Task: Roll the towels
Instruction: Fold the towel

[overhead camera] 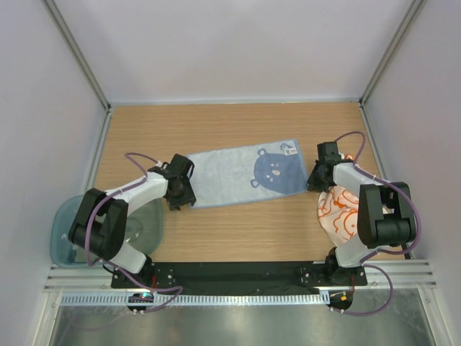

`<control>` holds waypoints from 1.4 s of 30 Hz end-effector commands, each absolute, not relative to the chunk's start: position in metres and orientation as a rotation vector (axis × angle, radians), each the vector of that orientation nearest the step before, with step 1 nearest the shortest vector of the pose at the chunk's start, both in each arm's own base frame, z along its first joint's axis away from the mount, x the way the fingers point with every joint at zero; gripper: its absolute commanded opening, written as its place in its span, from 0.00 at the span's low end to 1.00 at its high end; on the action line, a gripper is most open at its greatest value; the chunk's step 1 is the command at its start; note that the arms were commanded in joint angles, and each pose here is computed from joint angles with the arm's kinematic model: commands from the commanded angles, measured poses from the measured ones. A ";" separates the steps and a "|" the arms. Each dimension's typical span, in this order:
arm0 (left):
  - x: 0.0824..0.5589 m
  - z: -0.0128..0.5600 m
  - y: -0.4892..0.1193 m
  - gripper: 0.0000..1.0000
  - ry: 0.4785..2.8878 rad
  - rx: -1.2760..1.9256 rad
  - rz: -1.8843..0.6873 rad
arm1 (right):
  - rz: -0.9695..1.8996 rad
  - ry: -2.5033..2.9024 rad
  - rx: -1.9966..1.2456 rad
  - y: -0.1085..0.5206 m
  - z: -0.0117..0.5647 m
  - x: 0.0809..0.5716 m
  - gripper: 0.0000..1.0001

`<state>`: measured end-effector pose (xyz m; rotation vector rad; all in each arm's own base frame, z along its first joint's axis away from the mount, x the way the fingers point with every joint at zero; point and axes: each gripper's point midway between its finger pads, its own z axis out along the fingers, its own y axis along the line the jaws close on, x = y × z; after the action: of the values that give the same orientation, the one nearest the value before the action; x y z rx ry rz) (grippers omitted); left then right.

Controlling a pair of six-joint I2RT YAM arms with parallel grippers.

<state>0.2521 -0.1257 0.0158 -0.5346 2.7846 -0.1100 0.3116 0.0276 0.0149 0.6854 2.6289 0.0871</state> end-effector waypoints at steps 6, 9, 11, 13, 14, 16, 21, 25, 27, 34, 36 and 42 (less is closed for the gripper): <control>0.254 -0.003 -0.136 0.47 2.797 -0.534 -0.095 | 0.080 2.716 0.680 0.030 -0.004 0.290 0.01; 0.256 -0.003 -0.142 0.43 2.801 -0.525 -0.102 | 0.085 2.715 0.675 0.030 -0.003 0.291 0.01; 0.258 -0.002 -0.148 0.37 2.799 -0.507 -0.111 | 0.085 2.711 0.678 0.030 -0.003 0.291 0.01; 0.258 -0.002 -0.151 0.33 2.803 -0.499 -0.113 | 0.085 2.710 0.672 0.030 -0.003 0.292 0.01; 0.260 -0.001 -0.154 0.24 2.800 -0.494 -0.122 | 0.087 2.710 0.673 0.030 -0.002 0.292 0.01; 0.261 -0.002 -0.155 0.07 2.807 -0.483 -0.120 | 0.086 2.711 0.672 0.030 -0.003 0.291 0.01; 0.265 0.009 -0.152 0.00 2.784 -0.467 -0.114 | 0.091 2.703 0.670 0.031 0.001 0.290 0.01; 0.264 0.025 -0.142 0.00 2.756 -0.478 -0.090 | 0.113 2.682 0.672 0.032 0.009 0.287 0.01; 0.264 0.029 -0.135 0.00 2.751 -0.487 -0.078 | 0.113 2.660 0.673 0.031 0.015 0.286 0.01; 0.268 0.037 -0.130 0.00 2.741 -0.493 -0.093 | 0.145 2.654 0.661 0.034 0.022 0.285 0.01; 0.266 0.038 -0.133 0.00 2.747 -0.493 -0.114 | 0.153 2.656 0.653 0.036 0.024 0.285 0.01; 0.260 0.043 -0.132 0.00 2.739 -0.497 -0.137 | 0.168 2.633 0.650 0.038 0.034 0.285 0.01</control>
<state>0.2632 -0.1339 0.0319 -0.5011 2.7584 -0.1141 0.2858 0.0346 0.0203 0.6712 2.6570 0.1408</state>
